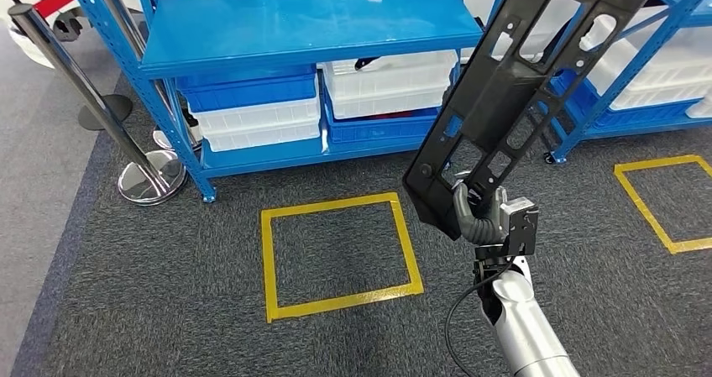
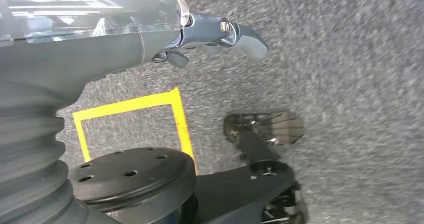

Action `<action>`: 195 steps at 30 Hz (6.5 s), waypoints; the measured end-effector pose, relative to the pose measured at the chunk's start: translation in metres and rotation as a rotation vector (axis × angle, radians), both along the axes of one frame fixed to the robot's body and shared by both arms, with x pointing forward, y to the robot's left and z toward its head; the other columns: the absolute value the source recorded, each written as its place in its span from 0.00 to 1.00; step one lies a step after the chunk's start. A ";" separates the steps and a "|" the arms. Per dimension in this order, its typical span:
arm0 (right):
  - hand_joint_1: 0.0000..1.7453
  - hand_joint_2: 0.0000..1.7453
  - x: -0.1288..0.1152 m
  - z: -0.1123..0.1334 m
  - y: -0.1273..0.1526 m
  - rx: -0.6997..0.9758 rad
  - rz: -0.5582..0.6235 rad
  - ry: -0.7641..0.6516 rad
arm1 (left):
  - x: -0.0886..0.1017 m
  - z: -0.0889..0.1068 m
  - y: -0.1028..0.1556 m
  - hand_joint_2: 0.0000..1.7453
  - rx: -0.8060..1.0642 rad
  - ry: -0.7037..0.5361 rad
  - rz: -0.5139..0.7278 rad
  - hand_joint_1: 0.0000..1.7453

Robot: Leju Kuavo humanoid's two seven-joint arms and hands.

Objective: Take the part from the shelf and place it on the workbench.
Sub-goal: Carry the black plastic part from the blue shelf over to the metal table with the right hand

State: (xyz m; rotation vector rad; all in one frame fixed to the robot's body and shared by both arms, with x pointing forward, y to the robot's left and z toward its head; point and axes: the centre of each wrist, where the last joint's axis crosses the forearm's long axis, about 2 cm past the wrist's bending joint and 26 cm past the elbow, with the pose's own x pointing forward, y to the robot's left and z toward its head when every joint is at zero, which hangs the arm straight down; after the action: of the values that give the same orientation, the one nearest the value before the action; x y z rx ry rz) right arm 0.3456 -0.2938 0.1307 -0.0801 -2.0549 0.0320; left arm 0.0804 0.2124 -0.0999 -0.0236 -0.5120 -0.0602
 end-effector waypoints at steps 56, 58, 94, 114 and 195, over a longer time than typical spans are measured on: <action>1.00 1.00 0.056 0.066 -0.047 -0.120 -0.090 -0.122 | -0.029 -0.007 0.014 1.00 0.015 0.095 -0.027 0.00; 1.00 1.00 0.058 0.070 -0.047 -0.124 -0.093 -0.128 | -0.030 -0.007 0.014 1.00 0.010 0.100 -0.019 0.00; 1.00 1.00 0.091 0.131 -0.035 -0.175 -0.149 -0.171 | -0.004 -0.002 0.009 1.00 0.026 0.101 -0.155 0.00; 1.00 1.00 0.095 0.142 -0.022 -0.161 -0.130 -0.193 | -0.004 -0.003 0.012 1.00 0.044 0.109 -0.181 0.00; 1.00 1.00 0.134 0.149 -0.049 -1.608 -0.721 -0.295 | -0.026 -0.005 0.003 1.00 0.073 0.142 -0.132 0.00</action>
State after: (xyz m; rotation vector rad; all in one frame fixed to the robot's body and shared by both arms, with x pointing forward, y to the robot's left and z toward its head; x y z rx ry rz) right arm 0.4797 -0.3429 0.2797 -1.8331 -1.6346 1.2382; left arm 0.0547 0.2158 -0.1045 0.0100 -0.3654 -0.2053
